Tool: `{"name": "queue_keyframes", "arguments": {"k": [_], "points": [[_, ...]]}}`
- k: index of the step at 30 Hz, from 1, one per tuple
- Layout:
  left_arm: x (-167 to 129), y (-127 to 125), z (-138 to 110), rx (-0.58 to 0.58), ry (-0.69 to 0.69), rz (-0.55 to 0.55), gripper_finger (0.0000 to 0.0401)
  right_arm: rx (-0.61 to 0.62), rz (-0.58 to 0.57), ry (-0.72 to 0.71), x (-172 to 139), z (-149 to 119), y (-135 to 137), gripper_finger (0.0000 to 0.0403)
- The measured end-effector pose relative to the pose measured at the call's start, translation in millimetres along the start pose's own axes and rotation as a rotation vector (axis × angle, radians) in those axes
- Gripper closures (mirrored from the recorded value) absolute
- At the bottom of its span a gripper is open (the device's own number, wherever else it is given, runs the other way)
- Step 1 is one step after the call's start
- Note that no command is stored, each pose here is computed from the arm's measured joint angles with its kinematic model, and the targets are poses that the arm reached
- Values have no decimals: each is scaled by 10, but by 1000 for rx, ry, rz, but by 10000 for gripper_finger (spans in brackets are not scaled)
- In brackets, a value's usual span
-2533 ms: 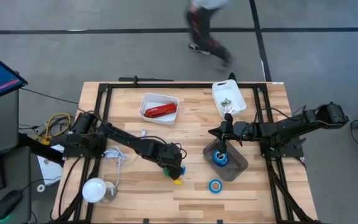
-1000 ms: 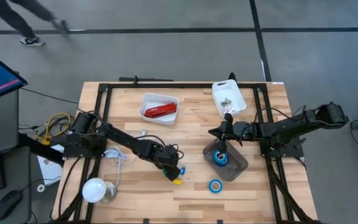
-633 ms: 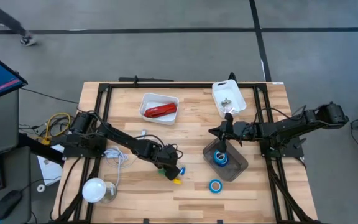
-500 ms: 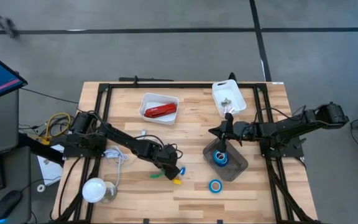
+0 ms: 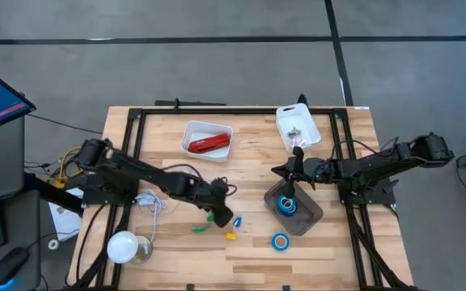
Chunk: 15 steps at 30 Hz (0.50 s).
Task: Pick and place Stapler, Stapler remover, tape
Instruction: Put the right green small stapler into the left white bin
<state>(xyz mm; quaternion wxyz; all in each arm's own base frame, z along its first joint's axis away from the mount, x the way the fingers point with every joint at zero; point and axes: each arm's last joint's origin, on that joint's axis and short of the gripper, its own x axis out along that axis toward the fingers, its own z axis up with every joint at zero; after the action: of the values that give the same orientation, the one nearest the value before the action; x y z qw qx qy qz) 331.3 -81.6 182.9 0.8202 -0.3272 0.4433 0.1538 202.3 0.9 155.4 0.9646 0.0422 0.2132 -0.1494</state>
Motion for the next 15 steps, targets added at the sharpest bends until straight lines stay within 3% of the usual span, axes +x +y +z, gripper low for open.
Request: {"name": "queue_keyframes", "arguments": {"k": [3, 6, 11, 15], "points": [[-211, -66, 26, 3, -24, -61, 400, 0, 0, 0, 0, -1, 0, 395], [-312, -77, -63, 23, 19, -44, 400, 0, 0, 1, 0, -1, 0, 395], [-377, -183, -200, 35, -21, 64, 400, 0, 0, 0, 0, -1, 0, 395], [-388, -295, -191, 65, 35, 188, 400, 7, -11, 0, 7, 3, -24, 395]]}}
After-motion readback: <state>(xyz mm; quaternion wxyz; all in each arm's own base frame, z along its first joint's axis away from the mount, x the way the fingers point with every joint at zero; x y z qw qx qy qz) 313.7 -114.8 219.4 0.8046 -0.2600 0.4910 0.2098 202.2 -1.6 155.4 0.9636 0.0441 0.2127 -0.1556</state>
